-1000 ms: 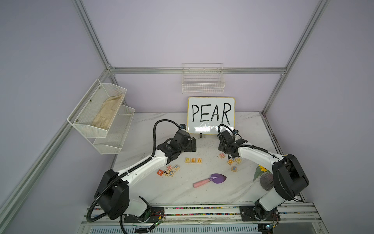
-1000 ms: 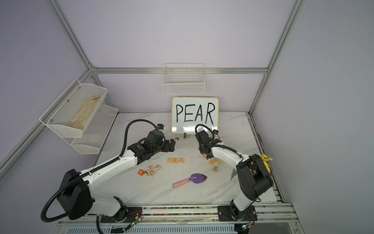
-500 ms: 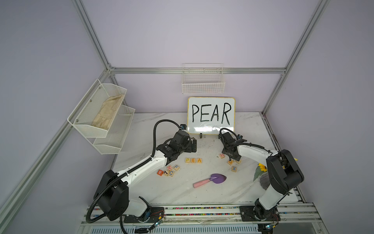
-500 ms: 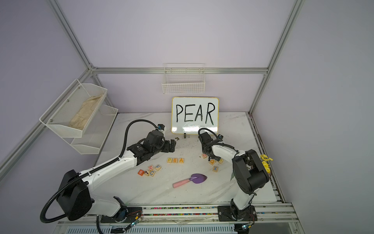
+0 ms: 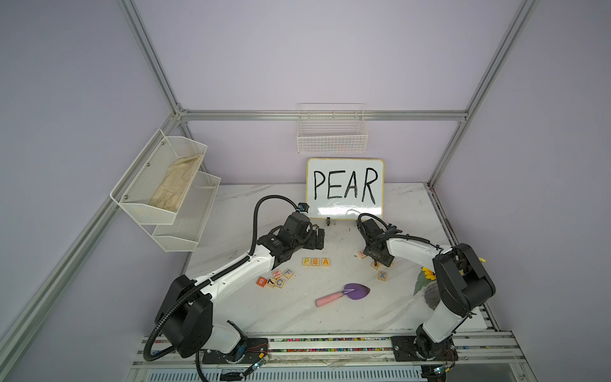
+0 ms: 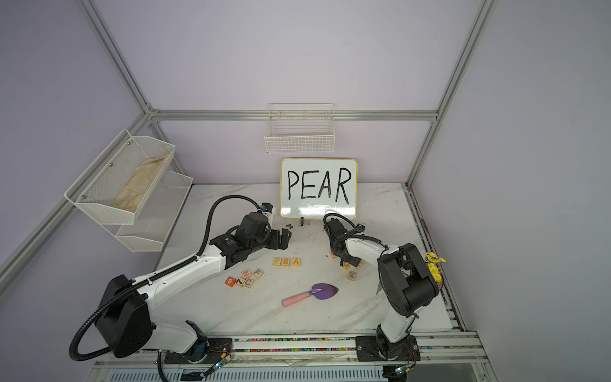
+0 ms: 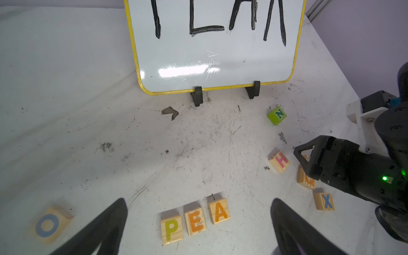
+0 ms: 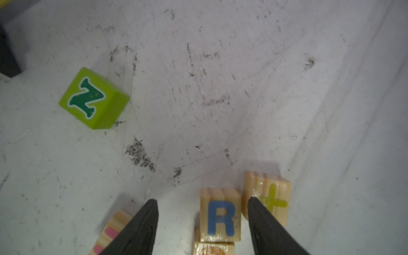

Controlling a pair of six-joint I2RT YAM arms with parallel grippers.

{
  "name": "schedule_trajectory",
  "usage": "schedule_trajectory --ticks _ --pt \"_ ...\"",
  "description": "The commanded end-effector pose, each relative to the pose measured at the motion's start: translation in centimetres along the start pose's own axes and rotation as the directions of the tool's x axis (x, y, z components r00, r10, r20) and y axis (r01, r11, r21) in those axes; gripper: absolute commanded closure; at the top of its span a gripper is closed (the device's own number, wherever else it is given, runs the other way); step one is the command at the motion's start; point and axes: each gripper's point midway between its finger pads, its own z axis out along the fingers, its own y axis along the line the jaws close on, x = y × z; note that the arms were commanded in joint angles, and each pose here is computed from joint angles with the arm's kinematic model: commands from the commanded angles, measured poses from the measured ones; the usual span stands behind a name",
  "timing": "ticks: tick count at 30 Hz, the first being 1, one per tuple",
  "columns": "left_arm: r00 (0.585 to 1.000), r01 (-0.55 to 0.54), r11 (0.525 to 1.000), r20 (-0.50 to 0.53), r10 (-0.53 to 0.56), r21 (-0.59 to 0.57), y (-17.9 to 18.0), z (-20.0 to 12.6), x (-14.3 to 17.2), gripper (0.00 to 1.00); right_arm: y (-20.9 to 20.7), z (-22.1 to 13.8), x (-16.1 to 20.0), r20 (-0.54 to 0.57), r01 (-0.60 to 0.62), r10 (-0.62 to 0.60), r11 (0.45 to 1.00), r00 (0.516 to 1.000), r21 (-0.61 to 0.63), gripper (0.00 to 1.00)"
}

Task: Spell the uppercase word “pear” with letter blocks
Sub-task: Pick up the letter block from the center of the board.

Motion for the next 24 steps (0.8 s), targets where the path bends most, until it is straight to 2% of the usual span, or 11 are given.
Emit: schedule_trajectory --ticks 1,8,12,19,24 --pt "1.0 -0.02 0.999 -0.022 0.02 0.032 -0.3 0.6 0.7 0.0 -1.7 0.3 0.8 -0.017 -0.018 0.019 0.998 1.0 0.054 0.33" --pt "1.0 -0.021 1.0 -0.021 0.021 0.024 -0.2 0.5 0.7 0.0 -1.2 0.7 1.1 -0.017 -0.028 0.029 0.999 0.999 0.017 0.39" --pt "1.0 -0.021 1.0 -0.021 0.022 0.02 -0.1 0.6 0.7 0.0 -1.1 0.7 0.6 -0.001 0.005 -0.005 1.0 1.0 0.022 0.42" --pt "0.999 -0.023 1.0 -0.024 0.024 0.014 0.0 0.7 0.7 0.0 -0.8 0.0 0.0 0.021 0.034 -0.035 0.999 0.999 0.034 0.43" --pt "0.999 -0.024 1.0 -0.027 0.024 0.016 -0.1 0.8 0.8 0.0 -0.1 -1.4 -1.1 0.081 0.067 -0.069 0.997 0.994 0.034 0.42"
